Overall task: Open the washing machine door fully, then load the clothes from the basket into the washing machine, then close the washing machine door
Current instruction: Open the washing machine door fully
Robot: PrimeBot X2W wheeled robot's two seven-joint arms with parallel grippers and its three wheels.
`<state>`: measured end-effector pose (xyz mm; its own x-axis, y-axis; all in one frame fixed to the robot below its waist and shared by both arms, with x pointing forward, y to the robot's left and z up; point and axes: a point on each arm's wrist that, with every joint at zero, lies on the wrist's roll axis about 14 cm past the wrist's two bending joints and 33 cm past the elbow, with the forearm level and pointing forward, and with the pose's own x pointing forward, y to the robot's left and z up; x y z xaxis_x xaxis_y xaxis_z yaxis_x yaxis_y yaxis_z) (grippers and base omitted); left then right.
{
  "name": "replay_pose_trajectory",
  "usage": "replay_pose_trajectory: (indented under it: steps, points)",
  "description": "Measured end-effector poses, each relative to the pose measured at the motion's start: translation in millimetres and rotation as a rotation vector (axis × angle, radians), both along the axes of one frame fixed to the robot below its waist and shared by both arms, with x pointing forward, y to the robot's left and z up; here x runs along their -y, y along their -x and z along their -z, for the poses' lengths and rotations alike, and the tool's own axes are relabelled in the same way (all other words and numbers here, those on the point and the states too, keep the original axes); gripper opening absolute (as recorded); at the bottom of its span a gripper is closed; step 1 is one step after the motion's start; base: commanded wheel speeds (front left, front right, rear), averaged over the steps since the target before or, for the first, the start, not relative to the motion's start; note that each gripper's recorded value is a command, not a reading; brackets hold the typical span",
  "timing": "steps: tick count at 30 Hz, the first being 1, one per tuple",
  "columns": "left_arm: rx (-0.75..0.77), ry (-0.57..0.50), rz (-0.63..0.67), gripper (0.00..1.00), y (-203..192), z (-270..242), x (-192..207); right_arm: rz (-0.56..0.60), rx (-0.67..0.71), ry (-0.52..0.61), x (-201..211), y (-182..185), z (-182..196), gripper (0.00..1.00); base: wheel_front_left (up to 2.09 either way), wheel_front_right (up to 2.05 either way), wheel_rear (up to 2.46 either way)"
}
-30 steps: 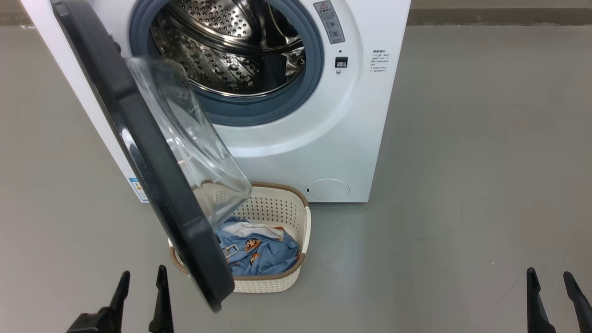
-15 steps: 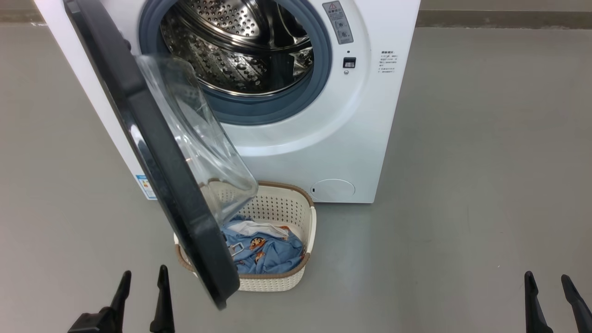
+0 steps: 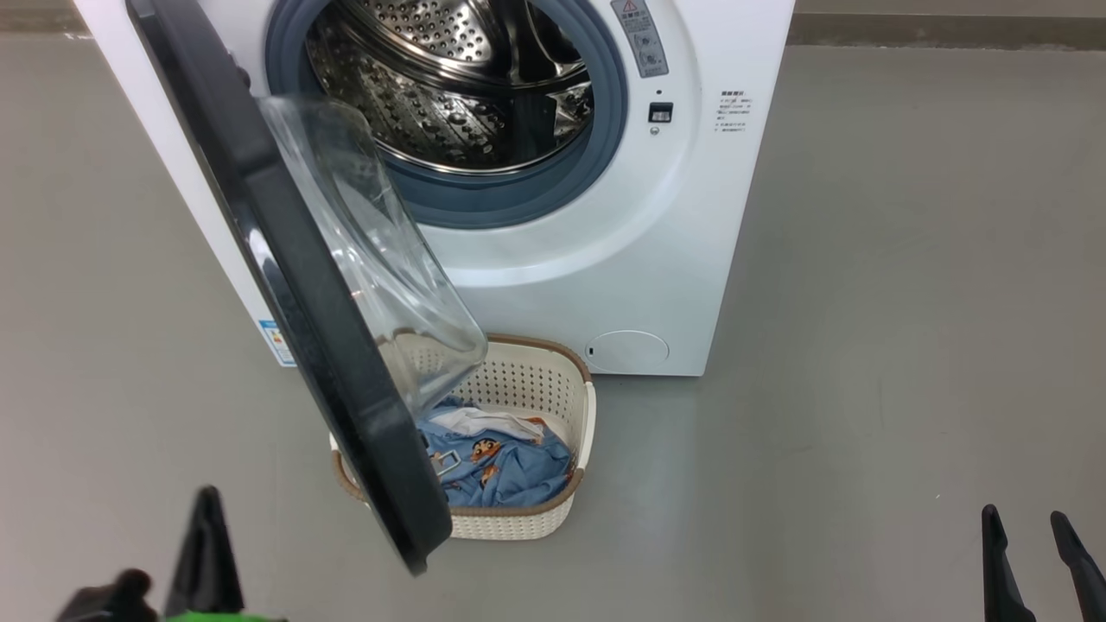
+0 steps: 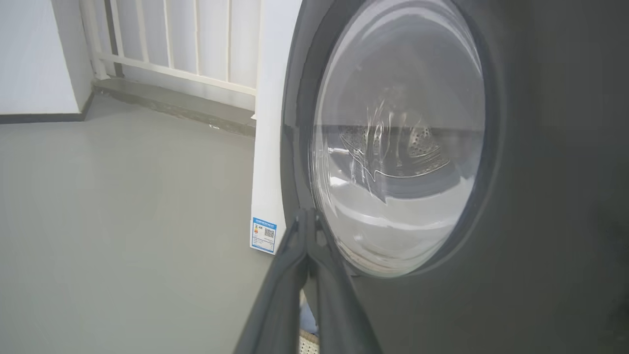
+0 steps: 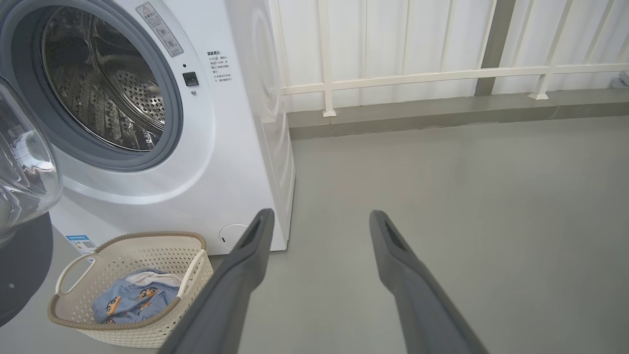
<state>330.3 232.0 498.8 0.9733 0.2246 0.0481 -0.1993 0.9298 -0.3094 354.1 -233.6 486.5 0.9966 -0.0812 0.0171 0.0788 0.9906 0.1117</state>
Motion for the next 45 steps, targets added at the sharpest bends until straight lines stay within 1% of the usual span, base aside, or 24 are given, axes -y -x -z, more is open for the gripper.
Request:
replay_pose_trajectory:
  steps: [4,8,11,14,16,18,20,23,27,30,34,37,40,45]
  points:
    - [0.105,-0.016,-0.08,0.0,-2,-37,-18,-0.002,0.002,0.001,0,-2,-1,1.0,0.0,0.0,0.0]
    - [0.318,-0.061,-0.132,0.0,-4,-110,-26,-0.005,-0.001,0.001,-2,-4,0,1.0,0.0,0.0,0.0]
    - [0.489,-0.117,-0.133,0.0,2,-168,-15,-0.008,-0.001,0.0,-3,-6,0,1.0,0.0,0.0,0.0]
    - [0.633,-0.14,-0.064,0.0,11,-211,16,-0.015,-0.001,-0.006,-7,-8,1,1.0,0.0,0.0,0.0]
    - [0.697,-0.131,0.02,0.0,15,-229,44,-0.02,-0.002,-0.011,-9,-10,2,1.0,0.0,0.0,0.0]
    - [0.723,-0.111,0.125,0.0,15,-238,75,-0.025,-0.004,-0.021,-11,-11,3,1.0,0.0,0.0,0.0]
    - [0.708,-0.078,0.234,0.0,14,-239,107,-0.029,-0.009,-0.025,-14,-12,4,1.0,0.0,0.0,0.0]
    - [0.62,0.002,0.375,0.0,10,-223,148,-0.029,-0.015,-0.035,-15,-13,7,1.0,0.0,0.0,0.0]
    - [0.453,0.049,0.474,0.0,-1,-182,185,-0.029,-0.029,-0.039,-16,-15,12,1.0,0.0,0.0,0.0]
    - [0.335,0.051,0.511,0.0,-9,-150,201,-0.029,-0.04,-0.042,-16,-17,16,1.0,0.0,0.0,0.0]
    - [0.173,0.005,0.494,0.0,-22,-101,207,-0.029,-0.055,-0.043,-15,-19,21,1.0,0.0,0.0,0.0]
    - [0.088,-0.014,0.471,0.0,-26,-75,205,-0.029,-0.062,-0.04,-14,-21,23,1.0,0.0,0.0,0.0]
    - [0.042,-0.026,0.458,0.0,-29,-63,204,-0.032,-0.07,-0.041,-14,-22,26,1.0,0.0,0.0,0.0]
    - [0.013,-0.04,0.42,0.0,-32,-55,196,-0.045,-0.079,-0.046,-18,-26,29,1.0,0.0,0.0,0.0]
